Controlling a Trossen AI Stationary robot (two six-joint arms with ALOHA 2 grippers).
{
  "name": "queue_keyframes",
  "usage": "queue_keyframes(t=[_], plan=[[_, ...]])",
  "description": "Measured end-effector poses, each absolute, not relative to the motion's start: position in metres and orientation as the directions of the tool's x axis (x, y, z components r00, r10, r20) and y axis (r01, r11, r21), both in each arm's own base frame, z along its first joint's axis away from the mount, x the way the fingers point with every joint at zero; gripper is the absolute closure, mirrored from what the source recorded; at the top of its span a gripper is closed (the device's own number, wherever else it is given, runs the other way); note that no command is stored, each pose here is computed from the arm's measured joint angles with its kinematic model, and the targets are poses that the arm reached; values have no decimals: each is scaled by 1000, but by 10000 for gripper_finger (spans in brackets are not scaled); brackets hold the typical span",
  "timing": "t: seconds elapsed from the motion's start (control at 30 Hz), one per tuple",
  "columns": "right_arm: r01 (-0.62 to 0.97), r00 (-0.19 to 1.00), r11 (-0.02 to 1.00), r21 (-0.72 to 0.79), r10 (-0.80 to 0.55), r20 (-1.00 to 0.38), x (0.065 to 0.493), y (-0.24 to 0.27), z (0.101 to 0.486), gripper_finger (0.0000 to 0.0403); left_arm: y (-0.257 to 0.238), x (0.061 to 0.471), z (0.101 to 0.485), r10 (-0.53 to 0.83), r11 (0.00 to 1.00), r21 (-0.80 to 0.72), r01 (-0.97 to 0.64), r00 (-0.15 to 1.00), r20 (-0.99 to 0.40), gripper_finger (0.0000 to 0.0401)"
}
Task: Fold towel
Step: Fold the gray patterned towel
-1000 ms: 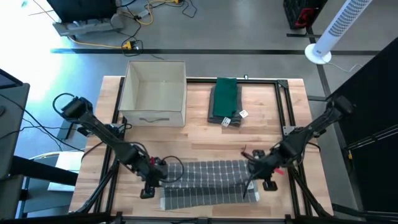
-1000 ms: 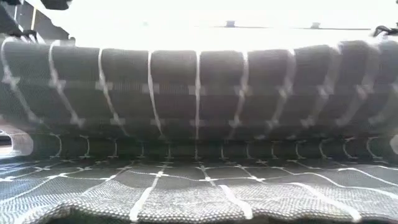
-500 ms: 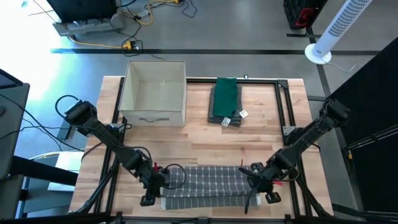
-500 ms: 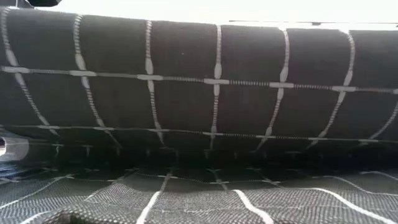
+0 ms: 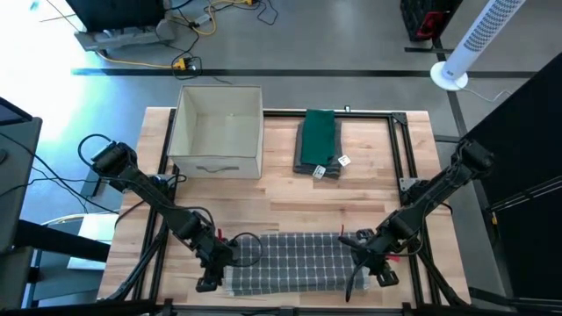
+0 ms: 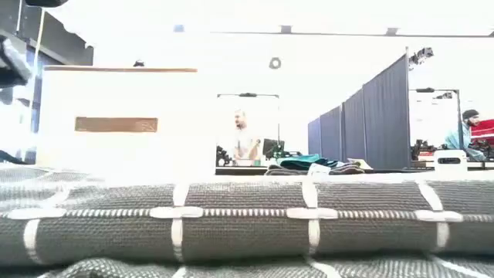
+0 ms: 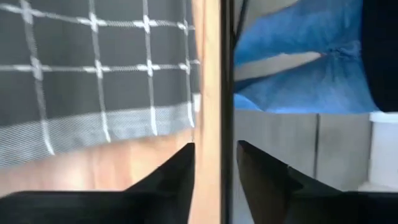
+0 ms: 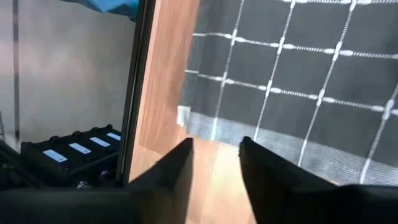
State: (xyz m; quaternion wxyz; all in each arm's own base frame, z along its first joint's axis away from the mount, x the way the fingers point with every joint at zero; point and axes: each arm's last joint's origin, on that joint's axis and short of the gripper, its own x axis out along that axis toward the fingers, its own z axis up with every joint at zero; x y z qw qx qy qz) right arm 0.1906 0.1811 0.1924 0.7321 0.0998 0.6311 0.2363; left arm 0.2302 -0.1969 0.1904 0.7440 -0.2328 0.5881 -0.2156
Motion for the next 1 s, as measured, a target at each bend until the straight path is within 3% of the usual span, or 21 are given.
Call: queue_keyframes(t=[0.2, 0.27, 0.4, 0.57, 0.73, 0.87, 1.0], plan=[[-132, 57, 905, 405, 415, -908, 188, 178, 197, 226, -192, 225, 186, -545, 833, -553, 0, 167, -822, 253], [-80, 118, 924, 374, 381, -917, 191, 178, 198, 225, -191, 226, 185, -504, 855, -518, -10, 212, -837, 254], [14, 360, 946, 323, 296, -885, 203, 180, 196, 235, -189, 231, 184, -335, 926, -376, -38, 380, -862, 261], [110, 464, 924, 366, 278, -841, 210, 180, 176, 283, -192, 232, 176, -266, 957, -290, 4, 414, -871, 277], [152, 455, 914, 377, 274, -847, 212, 182, 153, 383, -203, 239, 155, -305, 950, -306, 58, 379, -874, 331], [170, 428, 911, 375, 274, -861, 213, 186, 142, 395, -210, 240, 134, -288, 956, -292, 40, 341, -895, 393], [195, 369, 927, 321, 234, -899, 211, 185, 129, 401, -210, 241, 125, -255, 966, -255, 38, 308, -917, 389]])
